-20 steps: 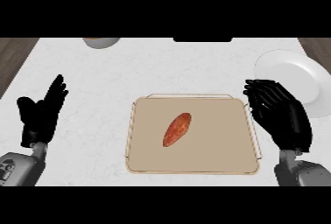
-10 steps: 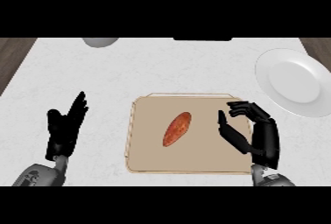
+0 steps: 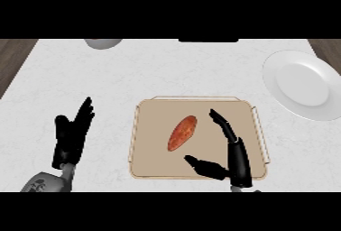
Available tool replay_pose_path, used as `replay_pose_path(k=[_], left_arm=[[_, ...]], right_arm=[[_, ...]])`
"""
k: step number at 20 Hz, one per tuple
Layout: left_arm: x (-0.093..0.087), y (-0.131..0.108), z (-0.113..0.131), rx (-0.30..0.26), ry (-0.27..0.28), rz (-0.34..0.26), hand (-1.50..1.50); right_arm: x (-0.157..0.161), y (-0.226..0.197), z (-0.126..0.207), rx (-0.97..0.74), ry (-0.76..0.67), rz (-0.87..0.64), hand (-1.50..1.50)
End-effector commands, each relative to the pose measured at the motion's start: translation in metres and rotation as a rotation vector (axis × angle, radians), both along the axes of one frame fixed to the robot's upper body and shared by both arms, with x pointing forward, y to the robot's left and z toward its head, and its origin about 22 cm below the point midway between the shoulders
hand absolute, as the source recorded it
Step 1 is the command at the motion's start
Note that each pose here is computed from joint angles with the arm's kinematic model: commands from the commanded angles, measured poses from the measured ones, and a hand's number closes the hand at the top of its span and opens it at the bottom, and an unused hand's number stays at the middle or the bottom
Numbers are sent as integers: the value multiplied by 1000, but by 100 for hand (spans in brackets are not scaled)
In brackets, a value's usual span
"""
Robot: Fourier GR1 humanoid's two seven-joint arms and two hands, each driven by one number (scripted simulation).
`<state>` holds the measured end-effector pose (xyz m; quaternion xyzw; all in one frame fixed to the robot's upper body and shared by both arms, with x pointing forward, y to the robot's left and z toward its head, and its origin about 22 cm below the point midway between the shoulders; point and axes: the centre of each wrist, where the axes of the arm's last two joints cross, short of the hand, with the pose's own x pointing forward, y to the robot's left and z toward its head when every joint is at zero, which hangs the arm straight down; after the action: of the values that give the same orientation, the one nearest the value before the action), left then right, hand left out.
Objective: Pick the sweet potato from the tray and place it in the plate
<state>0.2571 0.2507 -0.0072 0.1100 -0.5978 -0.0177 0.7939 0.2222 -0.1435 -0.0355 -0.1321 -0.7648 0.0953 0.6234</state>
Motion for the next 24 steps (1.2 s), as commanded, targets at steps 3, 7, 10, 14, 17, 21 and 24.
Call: replay_pose_path(k=[3,7,10,14,17,21,24], left_arm=[[-8,-7,-2,13,-5,5,0],[-11,-4,11,-12,-9,-3,0],[-4,4,1,14,-18,10,0],[-9,-11,-1,-18,1,-4,0],[-6,6,-12,-2,2,16,0],[-7,6,-8,0,-9,3,0],[-7,-1,19,-14,7,23,0]], right_arm=[[32,-18,21,-312,119,-3,-150],[33,0,47,-426,223,55,-150],[47,20,65,-485,350,154,-150],[62,2,96,-512,457,251,-150],[60,14,97,-520,501,270,-150],[48,32,72,-525,565,280,-150],[72,20,81,-525,565,287,-150]])
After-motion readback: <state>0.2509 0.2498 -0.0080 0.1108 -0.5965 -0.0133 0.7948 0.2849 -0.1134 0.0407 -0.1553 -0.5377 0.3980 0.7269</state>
